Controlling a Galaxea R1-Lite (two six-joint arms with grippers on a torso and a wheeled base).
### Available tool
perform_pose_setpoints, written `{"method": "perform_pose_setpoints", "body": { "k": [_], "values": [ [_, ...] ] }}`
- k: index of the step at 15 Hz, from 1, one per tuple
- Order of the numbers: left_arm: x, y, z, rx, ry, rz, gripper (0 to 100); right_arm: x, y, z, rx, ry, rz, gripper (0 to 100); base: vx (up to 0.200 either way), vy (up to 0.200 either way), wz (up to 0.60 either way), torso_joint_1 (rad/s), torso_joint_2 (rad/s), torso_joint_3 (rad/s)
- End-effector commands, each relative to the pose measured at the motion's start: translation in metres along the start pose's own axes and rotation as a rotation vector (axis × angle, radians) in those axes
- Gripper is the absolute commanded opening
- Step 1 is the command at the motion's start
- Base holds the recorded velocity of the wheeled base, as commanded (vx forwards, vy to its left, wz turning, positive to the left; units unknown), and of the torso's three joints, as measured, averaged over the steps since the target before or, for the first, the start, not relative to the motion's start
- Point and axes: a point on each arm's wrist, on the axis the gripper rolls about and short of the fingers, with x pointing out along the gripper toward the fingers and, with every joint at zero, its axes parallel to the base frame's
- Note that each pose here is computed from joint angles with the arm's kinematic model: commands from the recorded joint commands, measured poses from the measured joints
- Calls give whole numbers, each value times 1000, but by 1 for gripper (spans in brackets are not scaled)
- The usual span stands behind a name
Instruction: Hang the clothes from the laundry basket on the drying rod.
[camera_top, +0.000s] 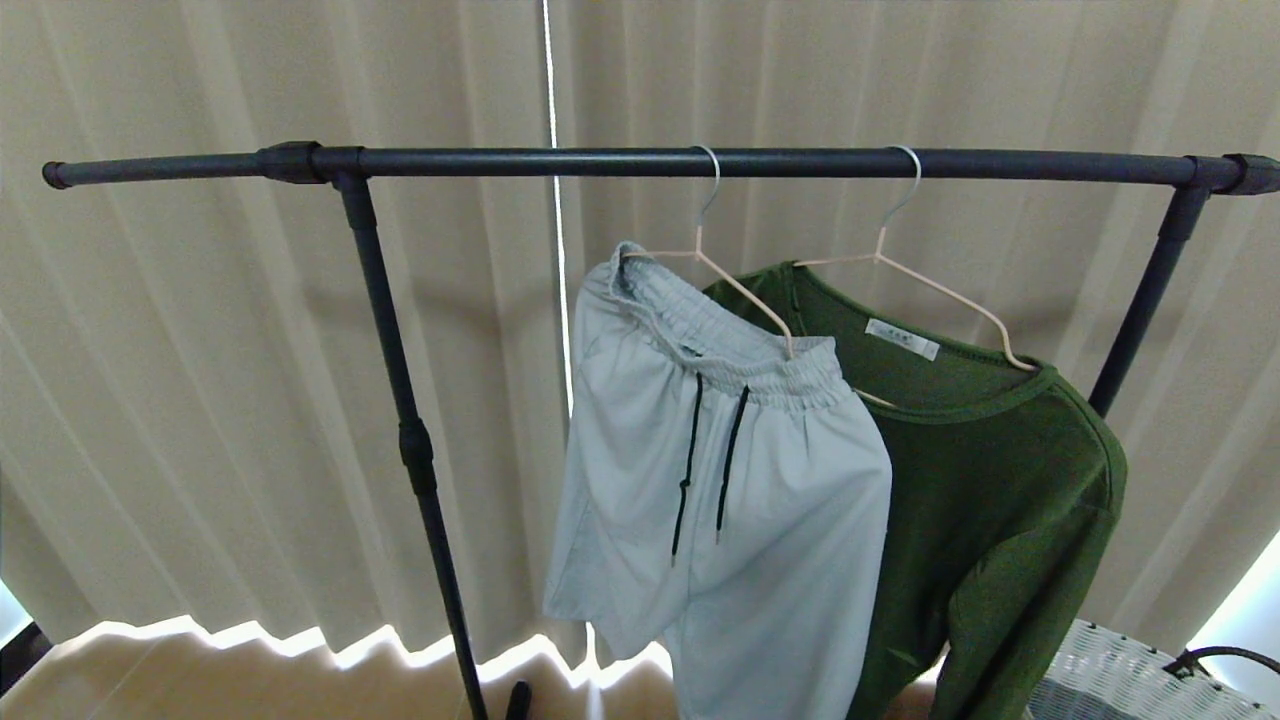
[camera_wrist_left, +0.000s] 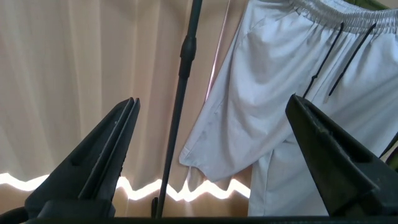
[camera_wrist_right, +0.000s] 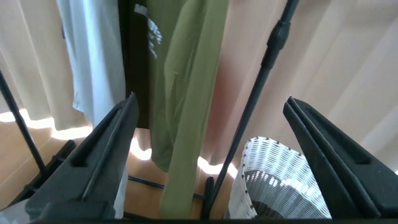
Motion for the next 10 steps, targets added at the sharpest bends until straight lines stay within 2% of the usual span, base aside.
{"method": "perform_pose_setpoints", "body": {
  "k": [1,10],
  "values": [
    [0,0,0,0,-1,0,100,0,0,0,0,1,-22,100,0,0,0,0,0,0],
    [0,0,0,0,-1,0,100,0,-2,-1,1,7,-94,100,0,0,0,0,0,0]
  ]
}}
